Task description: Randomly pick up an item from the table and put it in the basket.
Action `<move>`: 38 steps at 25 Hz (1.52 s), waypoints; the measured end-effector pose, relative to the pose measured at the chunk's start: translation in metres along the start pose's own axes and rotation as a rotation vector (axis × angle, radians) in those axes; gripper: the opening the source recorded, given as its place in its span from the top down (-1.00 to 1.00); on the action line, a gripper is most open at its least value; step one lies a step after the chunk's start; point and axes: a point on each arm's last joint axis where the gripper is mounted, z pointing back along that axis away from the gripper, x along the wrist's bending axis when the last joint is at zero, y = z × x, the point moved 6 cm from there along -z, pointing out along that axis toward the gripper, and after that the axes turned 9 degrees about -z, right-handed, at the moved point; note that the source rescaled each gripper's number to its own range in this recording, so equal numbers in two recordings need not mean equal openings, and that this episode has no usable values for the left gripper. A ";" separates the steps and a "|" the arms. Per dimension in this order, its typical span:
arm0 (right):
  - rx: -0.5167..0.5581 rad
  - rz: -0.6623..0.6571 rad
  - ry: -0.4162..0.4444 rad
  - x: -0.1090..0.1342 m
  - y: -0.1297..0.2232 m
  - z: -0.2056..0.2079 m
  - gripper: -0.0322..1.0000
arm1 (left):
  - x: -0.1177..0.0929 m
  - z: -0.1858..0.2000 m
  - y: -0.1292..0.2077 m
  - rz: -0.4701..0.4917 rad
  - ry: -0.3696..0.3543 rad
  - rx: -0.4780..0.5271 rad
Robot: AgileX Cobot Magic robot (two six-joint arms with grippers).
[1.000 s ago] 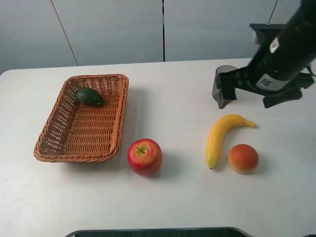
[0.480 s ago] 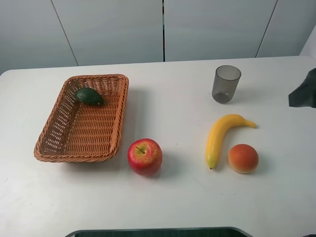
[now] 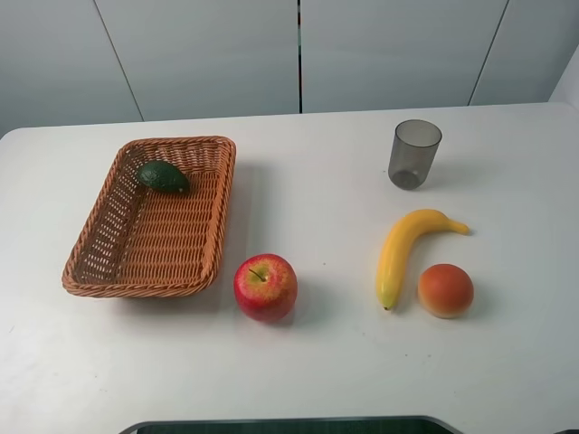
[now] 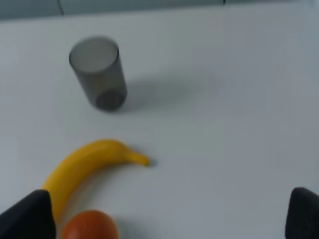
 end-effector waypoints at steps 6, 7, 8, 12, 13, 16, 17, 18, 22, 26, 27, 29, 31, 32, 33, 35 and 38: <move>0.006 -0.029 -0.035 -0.005 0.030 0.026 -1.00 | 0.000 0.000 0.000 0.000 0.000 0.000; 0.002 -0.030 -0.036 -0.006 0.033 0.028 -1.00 | 0.000 0.000 0.000 0.000 0.000 0.000; -0.008 -0.031 -0.039 -0.007 0.036 0.030 -1.00 | 0.000 0.000 0.000 0.000 0.000 0.000; -0.015 -0.026 -0.038 -0.009 0.043 0.023 -1.00 | 0.000 0.000 0.000 0.000 0.000 0.000; -0.020 -0.020 -0.040 -0.009 0.043 0.021 -1.00 | 0.000 0.000 0.000 -0.002 0.000 0.000; -0.034 0.033 -0.063 -0.006 0.043 0.018 -1.00 | 0.000 0.000 0.000 -0.002 0.000 0.000; -0.035 0.055 -0.077 -0.003 0.043 0.018 -1.00 | 0.000 0.000 0.000 -0.002 0.000 0.000; -0.037 0.080 -0.085 -0.002 0.043 0.019 -1.00 | 0.000 0.000 0.000 -0.002 0.000 0.000; -0.036 0.100 -0.101 0.000 0.044 0.019 -1.00 | 0.000 0.000 0.000 -0.002 0.000 0.000; -0.036 0.098 -0.101 0.000 0.044 0.019 -1.00 | 0.000 0.000 0.000 -0.002 0.000 0.000; -0.036 0.098 -0.101 0.000 0.044 0.019 -1.00 | 0.000 0.000 0.000 -0.002 0.000 0.000; -0.036 0.098 -0.101 0.000 0.044 0.019 -1.00 | 0.000 0.000 0.000 -0.002 0.000 0.000; -0.036 0.099 -0.099 0.000 0.044 0.019 -1.00 | 0.000 0.000 0.000 -0.002 0.000 0.000; -0.036 0.099 -0.099 0.000 0.044 0.019 -1.00 | 0.000 0.000 0.000 -0.002 0.000 0.000; -0.036 0.099 -0.099 0.000 0.044 0.019 -1.00 | 0.000 0.000 0.000 -0.002 0.000 0.000; -0.036 0.097 -0.098 0.000 0.043 0.019 -1.00 | 0.000 0.000 0.000 -0.002 0.000 0.000; -0.036 0.097 -0.098 0.000 0.043 0.019 -1.00 | 0.000 0.000 0.000 -0.002 0.000 0.000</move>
